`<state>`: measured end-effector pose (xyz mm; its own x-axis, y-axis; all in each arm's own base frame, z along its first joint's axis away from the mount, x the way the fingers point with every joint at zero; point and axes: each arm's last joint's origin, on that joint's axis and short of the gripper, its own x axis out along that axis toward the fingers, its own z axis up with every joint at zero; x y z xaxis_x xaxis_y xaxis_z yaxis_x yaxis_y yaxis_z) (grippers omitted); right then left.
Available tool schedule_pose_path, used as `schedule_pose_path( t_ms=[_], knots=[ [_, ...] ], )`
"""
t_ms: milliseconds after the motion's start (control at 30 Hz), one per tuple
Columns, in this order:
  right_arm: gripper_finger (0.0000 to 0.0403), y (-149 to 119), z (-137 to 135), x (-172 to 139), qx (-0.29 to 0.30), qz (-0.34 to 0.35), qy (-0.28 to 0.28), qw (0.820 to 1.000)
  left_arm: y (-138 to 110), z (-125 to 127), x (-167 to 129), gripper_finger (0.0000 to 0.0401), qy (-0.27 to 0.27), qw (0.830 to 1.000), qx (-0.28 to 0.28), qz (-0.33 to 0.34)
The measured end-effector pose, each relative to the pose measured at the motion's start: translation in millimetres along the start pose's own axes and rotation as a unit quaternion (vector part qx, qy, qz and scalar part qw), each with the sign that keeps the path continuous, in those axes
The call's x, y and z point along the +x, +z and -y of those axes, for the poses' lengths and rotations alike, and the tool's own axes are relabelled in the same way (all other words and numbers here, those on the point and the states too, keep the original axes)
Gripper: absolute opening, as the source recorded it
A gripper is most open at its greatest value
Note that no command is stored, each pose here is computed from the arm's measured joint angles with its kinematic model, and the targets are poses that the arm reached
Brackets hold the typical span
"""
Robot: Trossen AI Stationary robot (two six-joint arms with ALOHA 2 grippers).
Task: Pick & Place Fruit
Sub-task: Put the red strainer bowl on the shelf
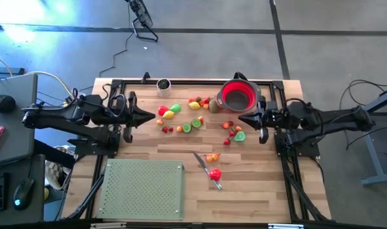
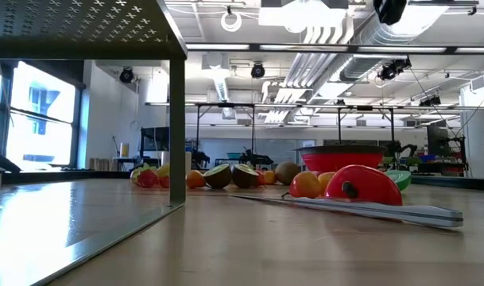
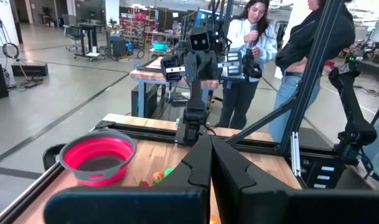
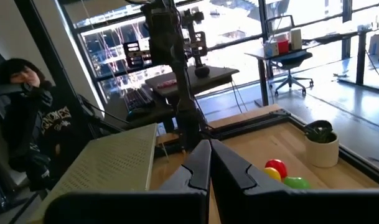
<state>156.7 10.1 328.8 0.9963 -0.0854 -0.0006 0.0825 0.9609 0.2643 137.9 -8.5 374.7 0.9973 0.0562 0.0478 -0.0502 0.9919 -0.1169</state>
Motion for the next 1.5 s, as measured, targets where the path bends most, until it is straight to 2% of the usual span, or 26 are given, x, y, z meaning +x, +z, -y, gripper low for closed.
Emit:
schedule_pose_path(
  t_ms=[167,400,633,867,1000,1233,1433,1500],
  knots=[
    [0.0002,12,-6,14,0.002,-0.030,-0.007,1.000,4,0,-1,0.0000,-0.001,1.000,-0.001,0.008],
    [0.0003,19,-9,23,0.001,-0.029,-0.010,1.000,4,0,-1,0.0000,-0.001,1.000,-0.001,0.008],
    [0.0003,22,-11,24,-0.099,-0.013,-0.002,0.995,4,1,-1,0.0000,-0.005,1.000,-0.001,0.008],
    [0.0003,23,-11,28,-0.101,0.000,-0.001,0.995,2,1,3,0.0000,-0.004,1.000,0.000,0.001],
    [0.0002,23,-10,30,-0.142,-0.001,-0.010,0.990,1,1,5,0.0000,-0.004,1.000,0.001,-0.004],
    [0.0002,26,-9,34,-0.131,0.027,-0.041,0.990,1,1,6,0.0000,0.000,1.000,0.001,-0.005],
    [0.0002,25,-8,37,-0.190,0.020,-0.046,0.980,1,1,6,0.0000,0.001,1.000,0.001,-0.005],
    [0.0002,24,-7,38,-0.208,0.016,-0.063,0.976,1,1,6,0.0000,0.001,1.000,0.001,-0.005]
  ],
)
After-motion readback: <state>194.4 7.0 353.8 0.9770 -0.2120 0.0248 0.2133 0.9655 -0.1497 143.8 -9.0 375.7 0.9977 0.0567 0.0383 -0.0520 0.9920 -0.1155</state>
